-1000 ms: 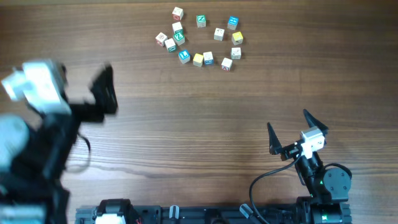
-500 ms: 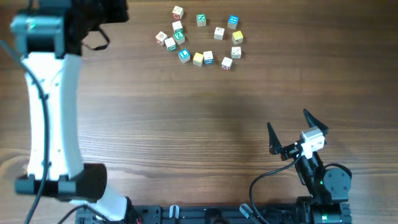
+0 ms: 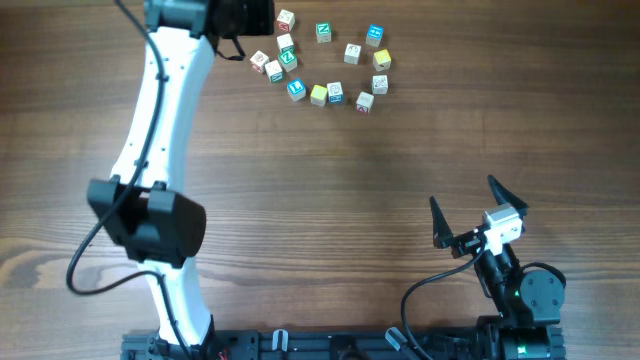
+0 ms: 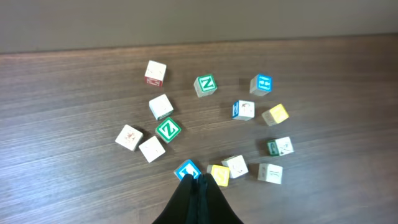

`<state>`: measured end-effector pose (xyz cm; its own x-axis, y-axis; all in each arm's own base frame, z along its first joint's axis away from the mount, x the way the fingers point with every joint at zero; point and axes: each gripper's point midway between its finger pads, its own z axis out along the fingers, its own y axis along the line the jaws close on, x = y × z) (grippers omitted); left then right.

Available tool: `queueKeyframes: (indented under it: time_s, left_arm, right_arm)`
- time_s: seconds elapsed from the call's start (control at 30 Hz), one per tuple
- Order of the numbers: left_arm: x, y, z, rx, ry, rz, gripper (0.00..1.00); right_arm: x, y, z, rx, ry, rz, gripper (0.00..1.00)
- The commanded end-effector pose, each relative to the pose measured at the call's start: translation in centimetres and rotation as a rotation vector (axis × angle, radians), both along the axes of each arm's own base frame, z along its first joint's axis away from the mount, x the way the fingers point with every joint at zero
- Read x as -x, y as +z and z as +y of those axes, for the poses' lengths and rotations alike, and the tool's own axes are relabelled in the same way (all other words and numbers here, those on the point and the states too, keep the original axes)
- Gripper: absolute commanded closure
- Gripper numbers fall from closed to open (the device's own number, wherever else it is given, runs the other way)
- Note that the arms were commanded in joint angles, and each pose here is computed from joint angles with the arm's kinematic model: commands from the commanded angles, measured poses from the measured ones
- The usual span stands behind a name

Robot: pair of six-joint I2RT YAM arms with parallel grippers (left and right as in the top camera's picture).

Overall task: Form a circle
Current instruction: 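Reach the left gripper forward over the block cluster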

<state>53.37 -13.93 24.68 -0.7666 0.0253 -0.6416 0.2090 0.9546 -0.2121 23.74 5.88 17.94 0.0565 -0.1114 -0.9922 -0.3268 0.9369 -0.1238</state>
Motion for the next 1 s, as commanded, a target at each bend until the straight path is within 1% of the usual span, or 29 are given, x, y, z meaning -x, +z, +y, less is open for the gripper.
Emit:
queueKeyframes:
  time_s: [0.0,0.13,0.23,0.3,0.37,0.4,0.43,0.67,0.87,0.97]
  left_arm:
    - [-1.7,-2.3,0.3,-0.103,0.052,-0.01,0.96]
    - [-3.0,-5.3,0.4,-0.137,0.069,0.016,0.91]
    - [-3.7,-8.7,0.3,-0.15,0.066,0.063,0.9]
    - [-4.2,-11.3,0.1,-0.159,0.063,0.095,0.81]
    - [-4.3,-12.4,0.1,-0.162,0.063,0.107,0.72]
    - [-4.6,-12.6,0.0,-0.16,0.063,0.102,0.04]
    - [-4.8,-12.6,0.0,-0.158,0.063,0.094,0.0]
    - [-5.4,-12.8,-0.2,-0.153,0.064,0.075,0.0]
    - [-5.4,-15.9,-0.4,-0.166,0.057,0.122,0.0]
    - [-5.6,-16.4,-0.5,-0.165,0.057,0.119,0.0]
  right_arm:
    - [0.0,0.2,0.0,0.009,-0.001,-0.012,0.0]
    - [0.0,0.2,0.0,0.009,-0.001,-0.012,0.0]
    - [0.0,0.2,0.0,0.009,-0.001,-0.012,0.0]
    - [0.0,0.2,0.0,0.009,-0.001,-0.012,0.0]
    - [0.0,0.2,0.0,0.009,-0.001,-0.012,0.0]
    - [0.0,0.2,0.0,0.009,-0.001,-0.012,0.0]
    - [0.0,0.2,0.0,0.009,-0.001,-0.012,0.0]
    - [0.0,0.2,0.0,0.009,-0.001,-0.012,0.0]
    - [0.0,0.2,0.0,0.009,-0.001,-0.012,0.0]
    - [0.0,0.2,0.0,0.009,-0.001,-0.012,0.0]
